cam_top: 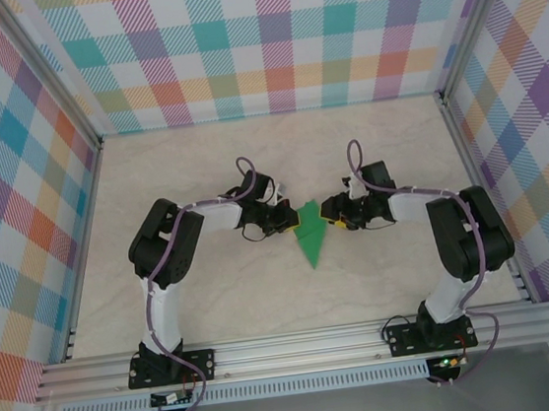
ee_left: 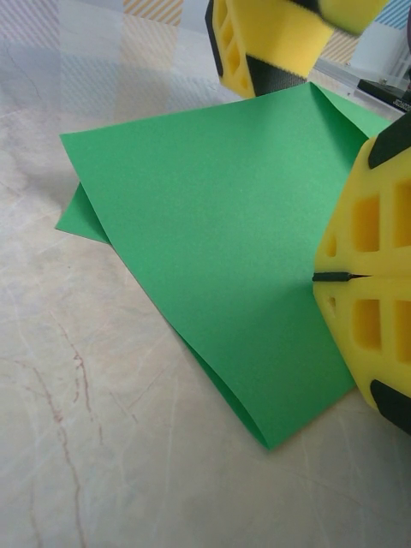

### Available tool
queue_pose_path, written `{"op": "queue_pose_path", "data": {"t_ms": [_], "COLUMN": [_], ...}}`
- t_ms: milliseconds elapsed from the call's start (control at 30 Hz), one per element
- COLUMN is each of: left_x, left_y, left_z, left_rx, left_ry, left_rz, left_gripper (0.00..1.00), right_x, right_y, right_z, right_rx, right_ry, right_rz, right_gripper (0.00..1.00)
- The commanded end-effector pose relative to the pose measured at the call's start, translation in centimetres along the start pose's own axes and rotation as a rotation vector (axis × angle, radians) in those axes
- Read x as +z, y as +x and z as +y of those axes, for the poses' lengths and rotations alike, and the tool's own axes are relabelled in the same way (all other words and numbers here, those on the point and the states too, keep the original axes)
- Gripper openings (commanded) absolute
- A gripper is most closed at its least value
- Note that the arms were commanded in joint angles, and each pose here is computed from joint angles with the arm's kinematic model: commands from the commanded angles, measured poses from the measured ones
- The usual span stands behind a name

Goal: Fold a paper plane with a square sheet of paper (fold left side to right side)
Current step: Fold the wing for the fifth time at the center of the table.

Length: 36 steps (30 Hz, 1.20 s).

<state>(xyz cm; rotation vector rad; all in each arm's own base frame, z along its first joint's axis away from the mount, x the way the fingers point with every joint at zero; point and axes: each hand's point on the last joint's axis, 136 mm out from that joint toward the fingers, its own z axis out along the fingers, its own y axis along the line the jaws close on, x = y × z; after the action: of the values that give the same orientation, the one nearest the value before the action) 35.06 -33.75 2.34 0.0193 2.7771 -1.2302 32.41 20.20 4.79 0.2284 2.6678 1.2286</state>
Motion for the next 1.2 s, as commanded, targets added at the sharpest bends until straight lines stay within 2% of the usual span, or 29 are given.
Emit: {"op": "queue_pose_path", "data": {"t_ms": [0,67,233,333,400,533,667,933,1167], "left_x": [-0.2,-0.3,-1.3,-3.5,-5.6,-9.8,-12.1,-8.8,-5.0], "left_y": [0.2,0.2,-0.2,-0.5,-0.6,0.0,3.6,12.5,13.9], "left_z": [0.5,0.5,-0.8,-2.3,-3.4,-4.6,-4.9,-6.2,-7.3], "left_rx": [0.005,0.006,0.038,0.092,0.143,0.232,0.345,0.553,0.677], "left_ry": [-0.015,-0.015,0.004,-0.008,-0.038,-0.112,-0.212,-0.311,-0.433], "left_rz": [0.000,0.001,-0.022,-0.064,-0.100,-0.168,-0.189,-0.181,-0.136], "left_gripper": [0.00,0.00,0.00,0.09,0.19,0.37,0.47,0.53,0.56], "right_x": [0.8,1.1,1.2,0.5,0.1,-0.2,-0.6,-1.1,-1.4], "right_y": [0.0,0.2,0.8,1.3,1.8,2.9,3.5,4.4,5.1], "right_z": [0.4,0.8,1.7,1.6,1.3,0.5,0.1,-0.1,-0.4], "right_rx": [0.007,0.005,0.007,0.009,0.014,0.037,0.053,0.111,0.145], "right_ry": [-0.026,-0.044,-0.077,-0.058,-0.039,-0.001,0.048,0.105,0.148], "right_rz": [0.025,0.038,0.049,0.034,0.029,0.037,0.016,0.005,0.002], "right_gripper": [0.47,0.42,0.21,0.08,0.00,0.00,0.00,0.00,0.00]}}
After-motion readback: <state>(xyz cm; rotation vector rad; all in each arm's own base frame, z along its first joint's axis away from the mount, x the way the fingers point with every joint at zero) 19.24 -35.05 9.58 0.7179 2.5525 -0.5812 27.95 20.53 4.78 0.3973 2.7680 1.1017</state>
